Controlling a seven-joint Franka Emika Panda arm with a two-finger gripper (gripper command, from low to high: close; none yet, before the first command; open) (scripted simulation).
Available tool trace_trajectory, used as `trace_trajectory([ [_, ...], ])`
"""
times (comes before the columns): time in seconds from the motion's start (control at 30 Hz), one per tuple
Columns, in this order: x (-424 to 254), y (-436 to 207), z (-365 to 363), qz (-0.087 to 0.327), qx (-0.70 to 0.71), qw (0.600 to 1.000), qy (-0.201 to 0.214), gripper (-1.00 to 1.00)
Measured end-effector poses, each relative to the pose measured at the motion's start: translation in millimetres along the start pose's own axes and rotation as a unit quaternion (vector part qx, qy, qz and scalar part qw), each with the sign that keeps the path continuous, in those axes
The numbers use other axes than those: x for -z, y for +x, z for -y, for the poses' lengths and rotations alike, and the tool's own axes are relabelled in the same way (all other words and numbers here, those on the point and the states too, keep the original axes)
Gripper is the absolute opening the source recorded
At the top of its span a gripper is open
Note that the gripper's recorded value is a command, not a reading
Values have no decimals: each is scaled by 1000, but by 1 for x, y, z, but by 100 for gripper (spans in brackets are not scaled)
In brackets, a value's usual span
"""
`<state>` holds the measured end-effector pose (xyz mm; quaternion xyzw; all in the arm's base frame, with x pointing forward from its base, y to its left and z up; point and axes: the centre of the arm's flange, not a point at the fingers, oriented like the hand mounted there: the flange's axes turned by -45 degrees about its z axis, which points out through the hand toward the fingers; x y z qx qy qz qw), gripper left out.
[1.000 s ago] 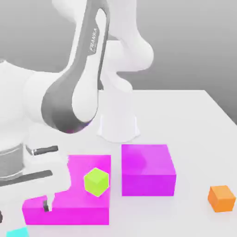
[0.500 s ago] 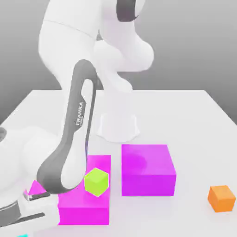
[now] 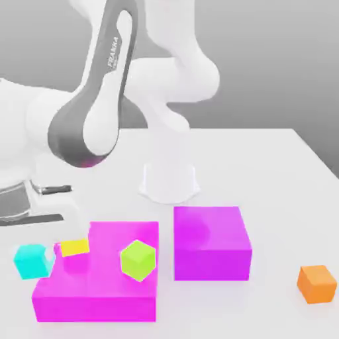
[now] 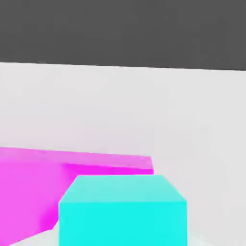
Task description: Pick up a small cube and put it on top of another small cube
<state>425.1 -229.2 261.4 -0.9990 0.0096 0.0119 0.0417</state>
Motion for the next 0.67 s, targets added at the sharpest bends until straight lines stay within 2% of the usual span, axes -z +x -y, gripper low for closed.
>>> trace_trajectory([
  [0.17, 22, -42, 10, -3, -58, 998, -5, -100],
  [0.37, 43, -89, 31, -14, -117, 993, -29, -100],
  [0.57, -8, -97, 31, -18, -130, 991, -37, -100],
  [0.6, -15, -98, 30, -18, -130, 991, -38, 100],
  [0.67, -15, -98, 30, -18, -130, 991, -38, 100],
])
